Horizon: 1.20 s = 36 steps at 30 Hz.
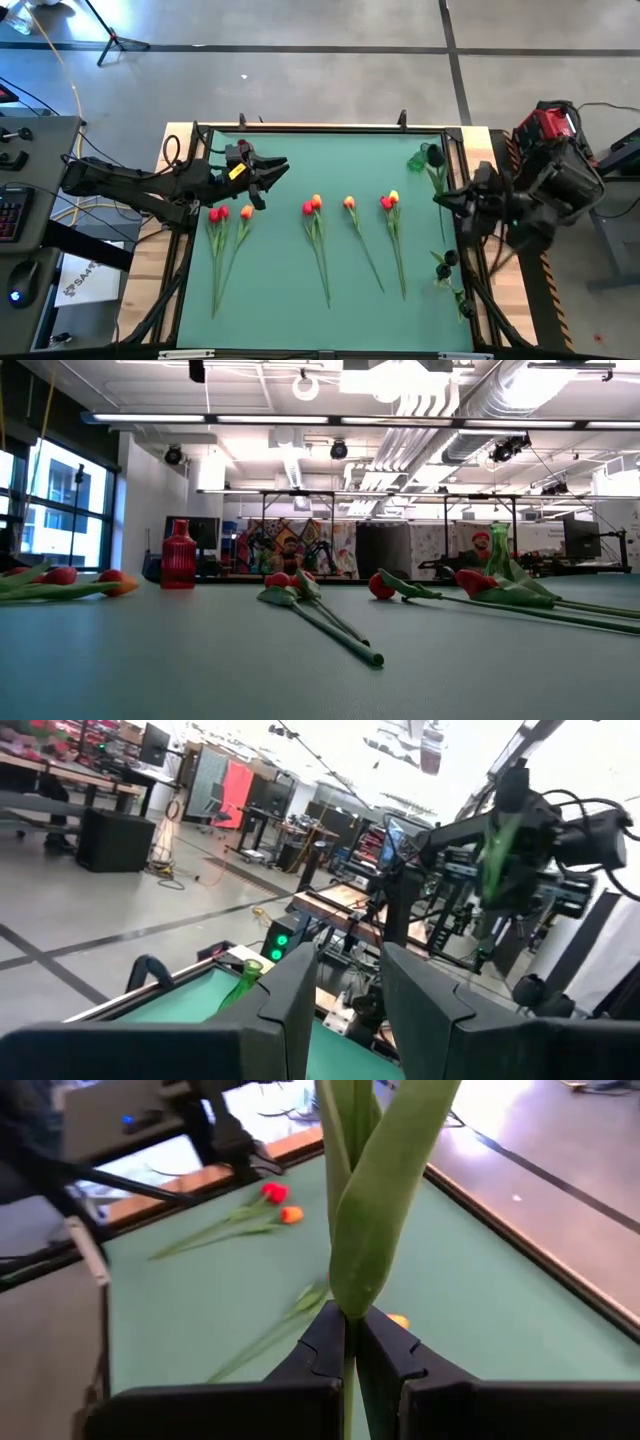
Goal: Sort flowers into vase by color
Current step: Put the black tulip into the transparent flower vase
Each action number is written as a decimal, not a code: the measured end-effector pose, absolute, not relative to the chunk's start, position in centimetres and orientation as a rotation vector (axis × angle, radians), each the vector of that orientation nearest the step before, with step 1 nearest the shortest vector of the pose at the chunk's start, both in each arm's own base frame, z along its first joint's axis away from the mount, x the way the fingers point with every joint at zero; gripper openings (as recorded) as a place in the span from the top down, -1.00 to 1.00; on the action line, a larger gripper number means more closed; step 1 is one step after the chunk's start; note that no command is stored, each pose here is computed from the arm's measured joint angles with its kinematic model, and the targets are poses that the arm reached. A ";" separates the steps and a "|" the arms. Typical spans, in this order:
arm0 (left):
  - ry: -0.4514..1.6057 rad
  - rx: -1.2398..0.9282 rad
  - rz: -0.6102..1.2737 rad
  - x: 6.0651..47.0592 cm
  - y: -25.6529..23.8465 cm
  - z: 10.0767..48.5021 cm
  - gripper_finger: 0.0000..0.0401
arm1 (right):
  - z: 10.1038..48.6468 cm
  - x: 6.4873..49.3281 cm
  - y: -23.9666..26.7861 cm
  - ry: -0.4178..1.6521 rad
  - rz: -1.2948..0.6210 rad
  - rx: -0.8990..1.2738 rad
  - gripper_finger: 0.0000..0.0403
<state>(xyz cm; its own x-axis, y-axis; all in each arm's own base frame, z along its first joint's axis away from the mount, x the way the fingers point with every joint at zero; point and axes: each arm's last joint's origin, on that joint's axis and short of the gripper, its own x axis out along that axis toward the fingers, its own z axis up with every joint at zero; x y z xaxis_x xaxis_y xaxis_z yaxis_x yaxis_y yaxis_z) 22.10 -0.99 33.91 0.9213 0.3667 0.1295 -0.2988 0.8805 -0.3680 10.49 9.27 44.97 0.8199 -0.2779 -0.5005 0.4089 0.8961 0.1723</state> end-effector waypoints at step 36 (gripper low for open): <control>-0.223 -0.455 0.368 22.1 -0.9 33.9 0.49 | 34.8 5.4 15.9 0.360 -0.124 0.176 1.00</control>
